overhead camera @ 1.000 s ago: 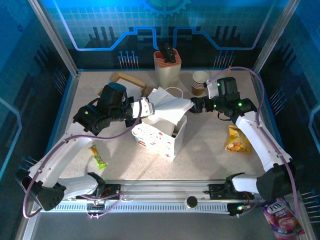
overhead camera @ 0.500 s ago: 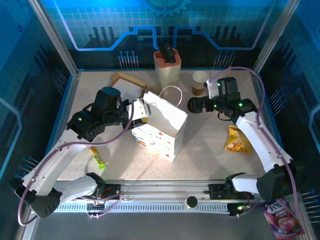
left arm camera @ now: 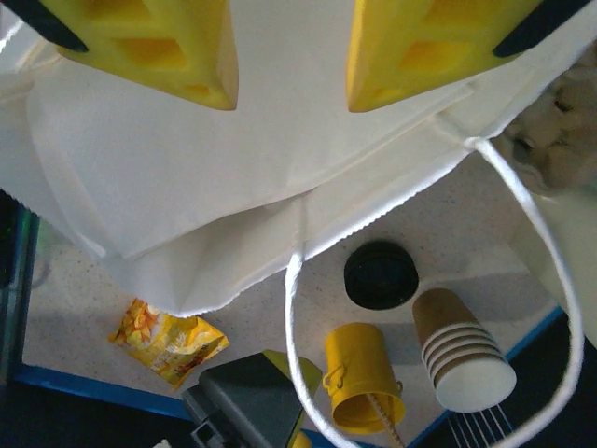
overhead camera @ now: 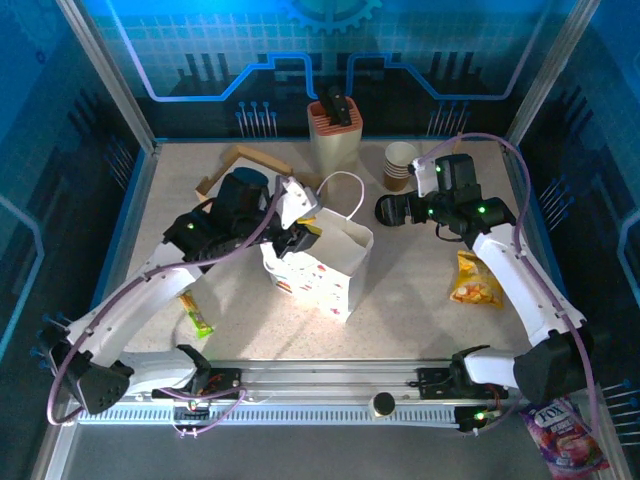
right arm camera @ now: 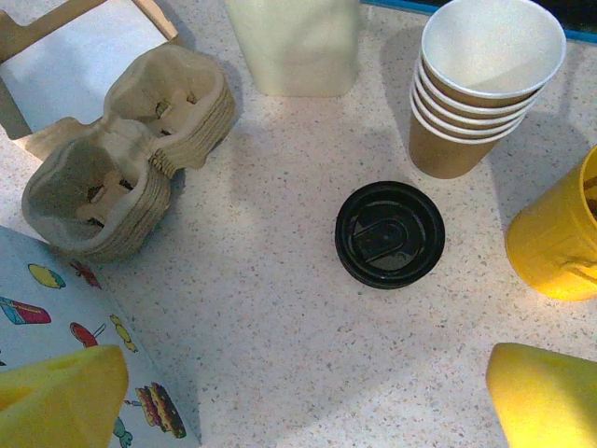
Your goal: Pack the takeout coffee
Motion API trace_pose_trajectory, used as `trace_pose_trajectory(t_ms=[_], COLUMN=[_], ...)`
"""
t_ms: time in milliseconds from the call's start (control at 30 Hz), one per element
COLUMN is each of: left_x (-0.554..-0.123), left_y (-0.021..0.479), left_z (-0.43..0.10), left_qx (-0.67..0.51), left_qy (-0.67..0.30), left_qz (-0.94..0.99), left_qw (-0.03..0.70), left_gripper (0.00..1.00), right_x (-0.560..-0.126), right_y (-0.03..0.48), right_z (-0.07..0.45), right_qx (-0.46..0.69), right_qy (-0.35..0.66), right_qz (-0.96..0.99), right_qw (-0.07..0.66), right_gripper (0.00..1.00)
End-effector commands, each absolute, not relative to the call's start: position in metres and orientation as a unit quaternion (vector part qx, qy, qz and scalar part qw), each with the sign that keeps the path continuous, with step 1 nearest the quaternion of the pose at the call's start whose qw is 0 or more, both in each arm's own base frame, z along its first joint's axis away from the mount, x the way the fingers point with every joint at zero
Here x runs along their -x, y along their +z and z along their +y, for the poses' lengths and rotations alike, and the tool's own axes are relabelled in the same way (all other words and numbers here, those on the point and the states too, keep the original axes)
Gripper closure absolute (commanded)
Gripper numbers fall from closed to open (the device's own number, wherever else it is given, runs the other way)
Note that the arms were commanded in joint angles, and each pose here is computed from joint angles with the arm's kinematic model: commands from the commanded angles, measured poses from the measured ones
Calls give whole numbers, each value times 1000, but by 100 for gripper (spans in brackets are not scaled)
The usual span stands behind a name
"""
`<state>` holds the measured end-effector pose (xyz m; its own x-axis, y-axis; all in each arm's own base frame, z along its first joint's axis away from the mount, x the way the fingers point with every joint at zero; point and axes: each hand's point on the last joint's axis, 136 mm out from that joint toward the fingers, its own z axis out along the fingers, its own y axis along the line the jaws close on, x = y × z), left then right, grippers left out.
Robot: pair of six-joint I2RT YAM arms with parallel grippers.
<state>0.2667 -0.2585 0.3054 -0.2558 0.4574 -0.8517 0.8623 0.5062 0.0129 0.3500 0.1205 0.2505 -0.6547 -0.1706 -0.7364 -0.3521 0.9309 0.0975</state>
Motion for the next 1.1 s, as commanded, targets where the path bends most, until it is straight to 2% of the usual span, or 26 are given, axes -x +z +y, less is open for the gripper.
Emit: trace_pose_trajectory(t_ms=[0,167,400,633,767,933,1067], left_x=[-286,-317,-351,-366,-364,-357,-358], left_y=[343,358,351,319,310,278,229], left_z=[-256,-231,-151,-79,-45,-1,24], left_qx=[-362,-252,-61,36,84,141,161], left_qy=[-244,-232,-235,-122,-68,-10,32], left_qz=[763,792,798,812,790,758,768], left_qw=[476,506,552,569,604,637,619], left_gripper=[58,47,34,27,22,14,12], right_x=[-348,-345,-340,-337,-335,-339,-351], right_y=[268,289,313,332,343,325,283], right_z=[125,112,83,56,43,26,13], right_qx=[151,148,110,57,26,-8,-19], right_qy=[120,86,25,-24,-48,-89,-139], right_qz=[895,883,862,834,814,806,812], right_qw=[402,437,495,549,578,586,567], right_gripper=[1,1,1,1,1,1,1])
